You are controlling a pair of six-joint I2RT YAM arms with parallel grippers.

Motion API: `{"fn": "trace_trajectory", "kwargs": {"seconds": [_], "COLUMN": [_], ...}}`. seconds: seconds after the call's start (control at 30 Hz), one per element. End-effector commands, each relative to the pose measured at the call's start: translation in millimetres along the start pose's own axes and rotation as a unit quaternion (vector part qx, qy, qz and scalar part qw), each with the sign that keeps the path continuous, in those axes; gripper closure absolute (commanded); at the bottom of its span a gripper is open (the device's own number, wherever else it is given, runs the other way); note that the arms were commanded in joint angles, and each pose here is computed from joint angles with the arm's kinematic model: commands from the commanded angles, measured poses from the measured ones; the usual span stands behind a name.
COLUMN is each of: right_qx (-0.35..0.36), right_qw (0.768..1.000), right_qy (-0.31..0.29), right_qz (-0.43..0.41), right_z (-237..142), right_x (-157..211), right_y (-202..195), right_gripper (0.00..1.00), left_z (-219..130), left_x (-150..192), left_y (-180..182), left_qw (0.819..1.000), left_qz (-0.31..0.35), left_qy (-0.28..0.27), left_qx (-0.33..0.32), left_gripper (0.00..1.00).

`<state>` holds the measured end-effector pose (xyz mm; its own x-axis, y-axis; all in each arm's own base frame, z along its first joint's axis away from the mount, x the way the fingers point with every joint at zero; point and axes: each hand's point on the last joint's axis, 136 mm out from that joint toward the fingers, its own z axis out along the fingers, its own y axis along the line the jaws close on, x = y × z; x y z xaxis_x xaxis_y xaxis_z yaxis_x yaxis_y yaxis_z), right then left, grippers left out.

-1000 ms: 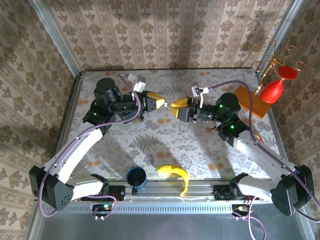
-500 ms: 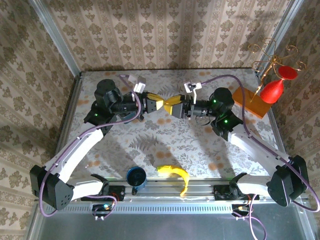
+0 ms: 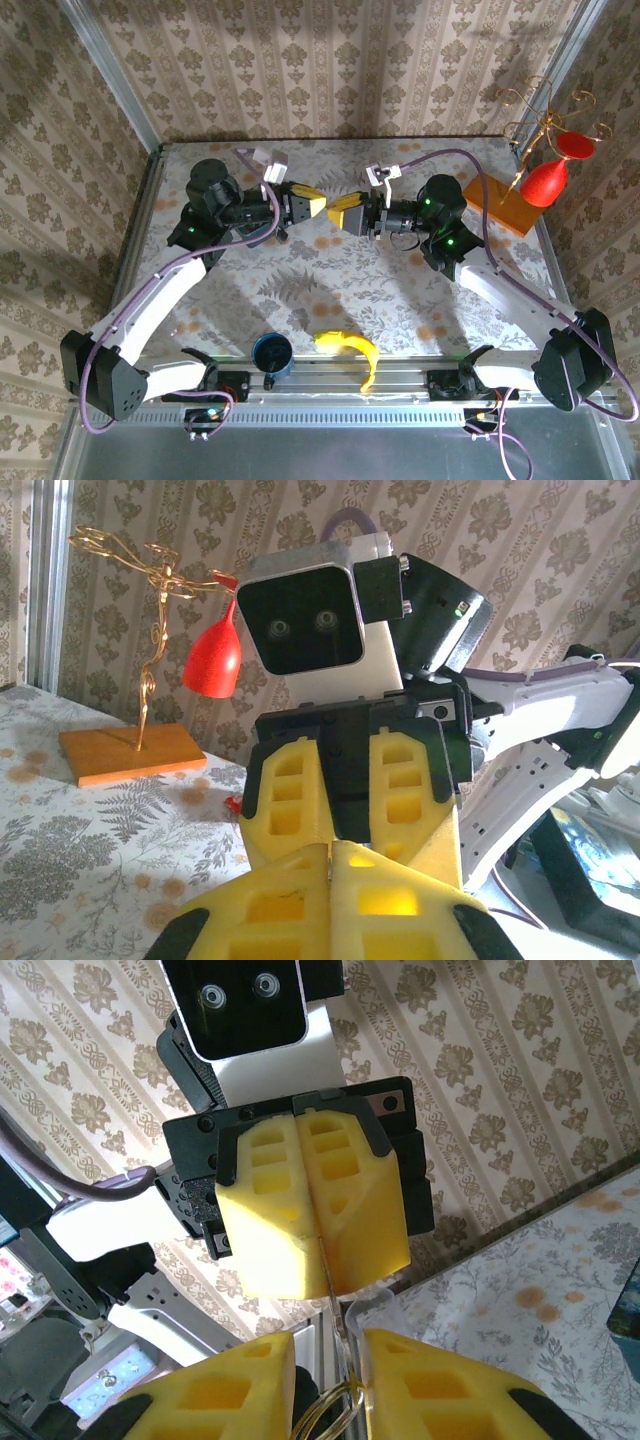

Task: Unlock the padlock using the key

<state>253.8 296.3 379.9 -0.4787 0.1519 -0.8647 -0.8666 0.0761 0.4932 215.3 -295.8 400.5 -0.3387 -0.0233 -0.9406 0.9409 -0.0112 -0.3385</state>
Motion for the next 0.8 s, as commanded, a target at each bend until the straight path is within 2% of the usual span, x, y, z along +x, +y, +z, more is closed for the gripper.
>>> {"fn": "trace_trajectory", "kwargs": {"seconds": [0.0,0.23,0.4,0.67,0.7,0.77], "right_qx": [-0.016,-0.014,-0.011,0.011,0.026,0.076], "right_qw": [1.000,1.000,1.000,1.000,1.000,0.997], "right_qy": [0.002,0.004,0.006,0.000,0.000,-0.002], "right_qz": [-0.022,-0.021,-0.020,-0.020,-0.017,-0.007], "right_z": [0,1,1,0,-1,-5], "right_x": [-5,-4,-4,-4,-3,-1], "right_y": [13,11,11,2,-3,-19], "right_gripper": [0.81,0.88,0.99,1.00,1.00,1.00], "left_z": [-4,-7,-9,-12,-13,-18], "left_x": [-8,-8,-8,-7,-8,-9], "left_y": [-8,-6,-5,2,6,19], "left_qw": [1.000,1.000,1.000,1.000,0.999,0.997], "left_qz": [0.014,0.013,0.012,0.002,-0.003,-0.021], "left_qy": [-0.013,-0.015,-0.018,-0.021,-0.023,-0.029], "left_qx": [0.007,0.002,-0.001,-0.017,-0.029,-0.070], "left_gripper": [1.00,1.00,1.00,1.00,0.92,0.57]}}
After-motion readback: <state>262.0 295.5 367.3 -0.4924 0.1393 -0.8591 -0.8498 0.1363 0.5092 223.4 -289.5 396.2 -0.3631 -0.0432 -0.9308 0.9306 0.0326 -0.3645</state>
